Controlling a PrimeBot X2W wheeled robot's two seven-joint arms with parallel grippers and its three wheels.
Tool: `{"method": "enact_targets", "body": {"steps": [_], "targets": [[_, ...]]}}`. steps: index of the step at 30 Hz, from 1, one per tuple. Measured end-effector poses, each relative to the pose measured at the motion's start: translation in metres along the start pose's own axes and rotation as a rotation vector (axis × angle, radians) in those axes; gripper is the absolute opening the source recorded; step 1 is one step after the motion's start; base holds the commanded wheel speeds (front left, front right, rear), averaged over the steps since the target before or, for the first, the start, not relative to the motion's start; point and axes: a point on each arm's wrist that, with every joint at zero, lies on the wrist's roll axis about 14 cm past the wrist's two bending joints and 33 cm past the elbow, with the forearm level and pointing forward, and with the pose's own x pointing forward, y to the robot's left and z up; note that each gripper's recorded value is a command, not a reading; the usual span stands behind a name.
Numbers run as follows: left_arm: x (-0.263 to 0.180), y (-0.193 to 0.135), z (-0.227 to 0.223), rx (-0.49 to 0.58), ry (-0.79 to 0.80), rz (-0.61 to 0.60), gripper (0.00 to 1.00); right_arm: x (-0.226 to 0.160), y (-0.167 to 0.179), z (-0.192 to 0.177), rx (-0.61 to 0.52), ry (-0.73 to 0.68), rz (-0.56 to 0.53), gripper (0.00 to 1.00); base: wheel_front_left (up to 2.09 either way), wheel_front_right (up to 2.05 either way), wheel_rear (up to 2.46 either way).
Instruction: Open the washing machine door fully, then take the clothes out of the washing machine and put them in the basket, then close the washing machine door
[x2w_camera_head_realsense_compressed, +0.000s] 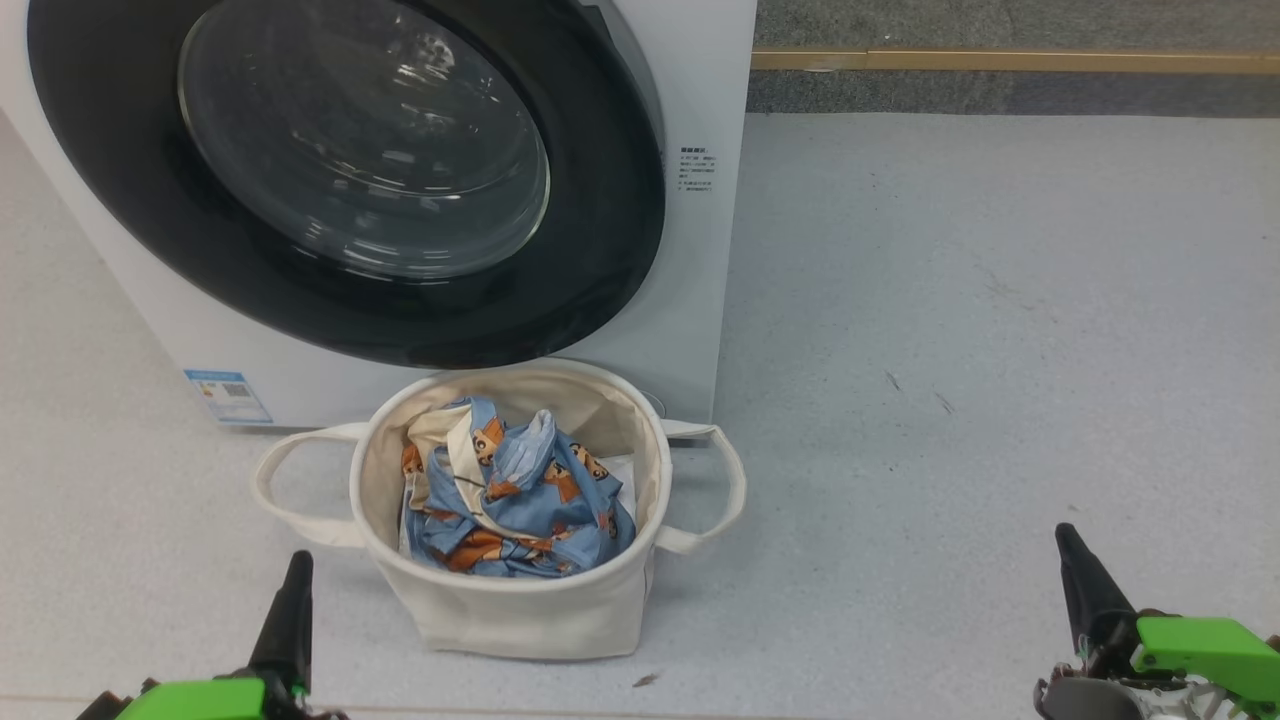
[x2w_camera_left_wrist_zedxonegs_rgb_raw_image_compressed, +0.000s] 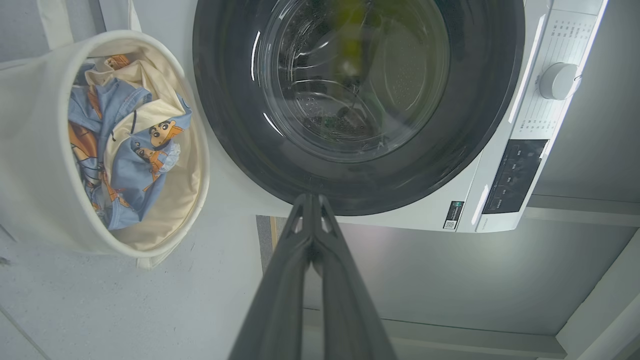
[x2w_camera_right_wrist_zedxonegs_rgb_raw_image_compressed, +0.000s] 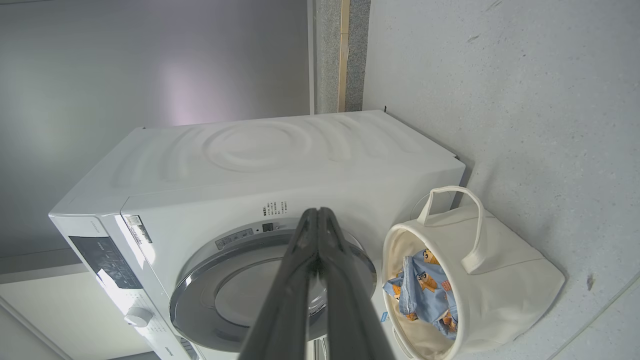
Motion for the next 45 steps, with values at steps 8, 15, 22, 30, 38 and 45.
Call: {"method": "enact_targets", "body": {"steps": [8,15,22,30,38,45], "targets": [[0.0000,0.0000,0.0001,0.000,0.000,0.000,0.00,0.0000,0.0000,-0.0003,0.001,0.003,0.000,0.00,0.00,0.00,0.00],[0.0000,0.0000,0.0000,0.000,0.000,0.000,0.00,-0.0001,0.0000,-0.0002,0.001,0.003,0.000,0.00,0.00,0.00,0.00],[0.0000,0.0000,0.0000,0.000,0.000,0.000,0.00,-0.0001,0.0000,-0.0003,0.002,0.003,0.000,0.00,0.00,0.00,0.00],[0.0000,0.0000,0.0001,0.000,0.000,0.000,0.00,-0.0001,0.0000,-0.0001,0.003,0.002,0.000,0.00,0.00,0.00,0.00],[0.0000,0.0000,0.0001,0.000,0.000,0.000,0.00,-0.0001,0.0000,0.0000,0.004,0.003,0.000,0.00,0.00,0.00,0.00],[0.0000,0.0000,0.0001,0.000,-0.001,0.000,0.00,-0.0001,0.0000,0.0001,0.004,0.002,0.000,0.00,0.00,0.00,0.00]]}}
